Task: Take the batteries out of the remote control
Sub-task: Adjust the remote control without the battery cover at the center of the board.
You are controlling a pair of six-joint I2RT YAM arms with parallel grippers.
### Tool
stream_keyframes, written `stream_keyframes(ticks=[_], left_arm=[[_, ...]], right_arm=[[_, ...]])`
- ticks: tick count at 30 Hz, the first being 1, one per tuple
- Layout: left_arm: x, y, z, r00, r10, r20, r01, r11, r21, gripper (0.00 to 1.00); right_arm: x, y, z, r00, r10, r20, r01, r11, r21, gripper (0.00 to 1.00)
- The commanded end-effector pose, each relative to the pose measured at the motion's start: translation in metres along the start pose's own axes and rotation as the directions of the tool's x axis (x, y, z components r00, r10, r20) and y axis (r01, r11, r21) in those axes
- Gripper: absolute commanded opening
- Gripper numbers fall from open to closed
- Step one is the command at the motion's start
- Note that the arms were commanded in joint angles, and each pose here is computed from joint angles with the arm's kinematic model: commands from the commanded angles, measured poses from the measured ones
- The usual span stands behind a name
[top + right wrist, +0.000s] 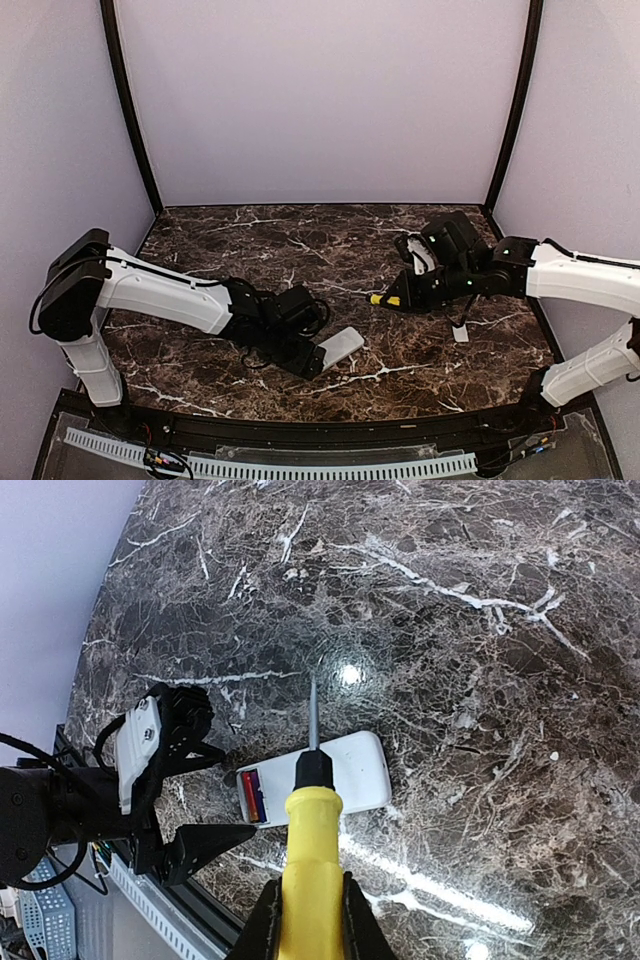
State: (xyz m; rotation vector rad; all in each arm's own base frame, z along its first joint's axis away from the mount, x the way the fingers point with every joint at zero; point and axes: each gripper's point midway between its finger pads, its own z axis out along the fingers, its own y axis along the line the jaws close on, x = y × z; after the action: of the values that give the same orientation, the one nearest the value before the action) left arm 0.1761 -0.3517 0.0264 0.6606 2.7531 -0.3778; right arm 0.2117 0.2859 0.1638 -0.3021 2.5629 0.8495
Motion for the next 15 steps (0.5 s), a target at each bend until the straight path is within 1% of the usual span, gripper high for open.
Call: stream_keyframes(ticks=[1,9,15], left_arm=[[-0.003,-0.010,-0.002,0.999,0.037,0.000,-0.037,0.999,0.031,0.85],[0.003,0.003,0.005,0.999,0.037,-0.026,-0.038,0.999,-0.031,0.85],[0.002,0.019,0.005,0.999,0.033,-0.023,-0.036,0.992,-0.118,0.84]], right_arm=[[-0.004,0.000,0.006,1.000,0.000,0.010,0.001,1.000,-0.010,0.00],[-0.004,0.000,0.011,1.000,0.009,0.000,-0.009,1.000,-0.010,0.00],[-0.005,-0.001,0.014,1.000,0.012,-0.004,-0.012,1.000,-0.003,0.00]])
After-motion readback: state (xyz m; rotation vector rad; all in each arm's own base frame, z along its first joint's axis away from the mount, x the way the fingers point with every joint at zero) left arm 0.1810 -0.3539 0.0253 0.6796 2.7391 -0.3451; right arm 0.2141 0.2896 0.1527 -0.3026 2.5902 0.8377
